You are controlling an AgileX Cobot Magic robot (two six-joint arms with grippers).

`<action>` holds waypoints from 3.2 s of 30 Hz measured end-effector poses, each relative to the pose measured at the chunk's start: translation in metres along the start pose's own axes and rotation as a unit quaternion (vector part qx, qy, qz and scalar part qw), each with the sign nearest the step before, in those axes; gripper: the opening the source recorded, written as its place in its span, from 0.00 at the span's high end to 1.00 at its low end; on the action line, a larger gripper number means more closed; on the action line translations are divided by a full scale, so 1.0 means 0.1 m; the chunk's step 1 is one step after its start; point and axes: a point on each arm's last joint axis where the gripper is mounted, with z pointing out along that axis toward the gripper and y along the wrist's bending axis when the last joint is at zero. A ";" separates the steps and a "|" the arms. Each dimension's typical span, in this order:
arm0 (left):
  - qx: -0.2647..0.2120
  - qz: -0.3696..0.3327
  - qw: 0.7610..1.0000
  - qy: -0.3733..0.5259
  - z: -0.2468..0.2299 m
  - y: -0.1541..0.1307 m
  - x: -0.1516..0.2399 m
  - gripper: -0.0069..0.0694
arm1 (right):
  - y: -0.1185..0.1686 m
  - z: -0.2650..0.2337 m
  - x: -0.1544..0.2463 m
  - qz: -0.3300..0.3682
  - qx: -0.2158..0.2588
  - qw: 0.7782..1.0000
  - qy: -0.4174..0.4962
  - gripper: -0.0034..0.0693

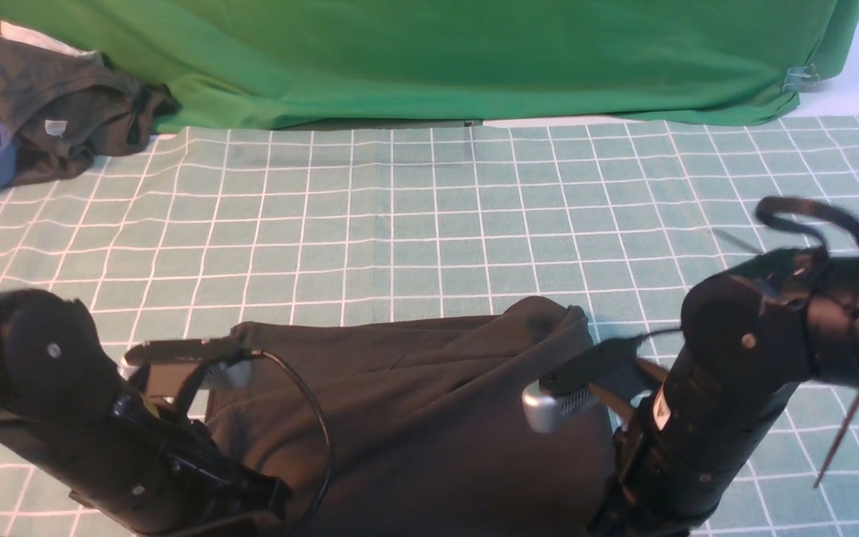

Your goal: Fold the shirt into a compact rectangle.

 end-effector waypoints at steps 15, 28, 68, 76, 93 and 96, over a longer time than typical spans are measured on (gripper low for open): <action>0.019 0.005 0.993 -0.113 -0.53 -0.18 -0.23 0.91 | -0.34 -1.20 -0.49 0.052 0.068 0.968 -0.235 0.93; -0.003 -0.026 0.995 -0.096 -0.07 0.00 -0.14 0.90 | -0.56 -0.35 -0.84 0.069 0.069 0.985 -0.143 0.93; -0.026 -0.064 0.965 -0.252 -1.21 -0.09 0.47 0.90 | -0.36 -2.58 0.69 0.062 0.128 0.897 -0.420 0.93; -0.051 -0.112 0.980 -0.154 -0.84 0.15 -0.30 0.90 | -0.36 -2.54 0.66 0.066 0.116 0.905 -0.405 0.93; -0.105 -0.051 0.988 -0.105 0.02 0.59 -1.26 0.36 | -0.44 -2.41 0.50 0.066 0.109 0.917 -0.377 0.93; -0.108 -0.052 0.988 -0.098 0.18 0.64 -1.30 0.21 | -0.46 -2.37 0.45 0.068 0.106 0.921 -0.370 0.93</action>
